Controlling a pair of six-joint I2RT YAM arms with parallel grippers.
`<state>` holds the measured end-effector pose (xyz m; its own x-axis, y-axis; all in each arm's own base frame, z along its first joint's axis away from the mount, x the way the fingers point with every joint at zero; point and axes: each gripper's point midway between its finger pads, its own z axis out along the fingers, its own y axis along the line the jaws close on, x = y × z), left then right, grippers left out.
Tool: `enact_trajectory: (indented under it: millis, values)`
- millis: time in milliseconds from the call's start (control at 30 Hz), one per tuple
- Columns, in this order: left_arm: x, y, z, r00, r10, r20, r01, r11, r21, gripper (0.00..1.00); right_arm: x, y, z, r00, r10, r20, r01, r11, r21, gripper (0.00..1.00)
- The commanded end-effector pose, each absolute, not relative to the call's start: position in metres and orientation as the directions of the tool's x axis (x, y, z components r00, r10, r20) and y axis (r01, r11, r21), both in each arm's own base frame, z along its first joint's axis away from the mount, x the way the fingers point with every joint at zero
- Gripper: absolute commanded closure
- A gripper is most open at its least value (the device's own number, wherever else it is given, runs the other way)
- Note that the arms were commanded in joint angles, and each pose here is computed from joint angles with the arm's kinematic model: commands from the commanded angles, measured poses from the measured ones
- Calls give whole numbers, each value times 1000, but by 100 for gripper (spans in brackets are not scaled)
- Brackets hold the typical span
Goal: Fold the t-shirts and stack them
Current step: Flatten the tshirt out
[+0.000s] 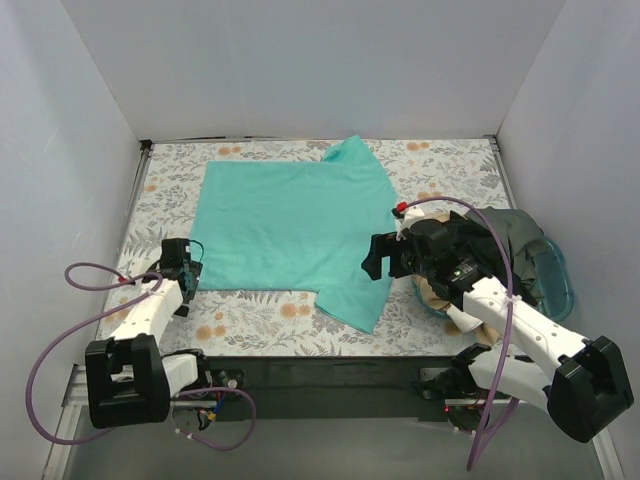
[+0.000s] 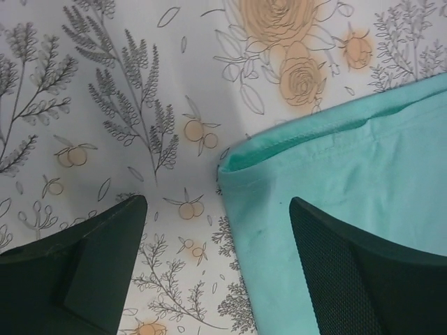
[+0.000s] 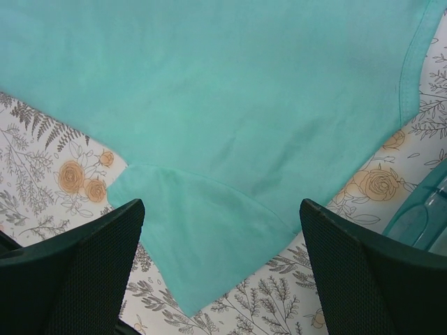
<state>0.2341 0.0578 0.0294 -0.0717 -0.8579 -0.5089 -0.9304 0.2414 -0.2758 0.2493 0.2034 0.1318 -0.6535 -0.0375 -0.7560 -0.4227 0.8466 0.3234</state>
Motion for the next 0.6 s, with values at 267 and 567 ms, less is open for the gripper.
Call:
enact_trajectory:
  millis: [267,567]
  values:
    - [255,65,9,-85,-887,-453,-920,244,-306,32,248,201,150,-596,2,-803,-437,838,327,2]
    - [256,64,-2,-123,-890,-440,-920,268,-286,52,248,201,147,-608,1,-794,-428,842,329,2]
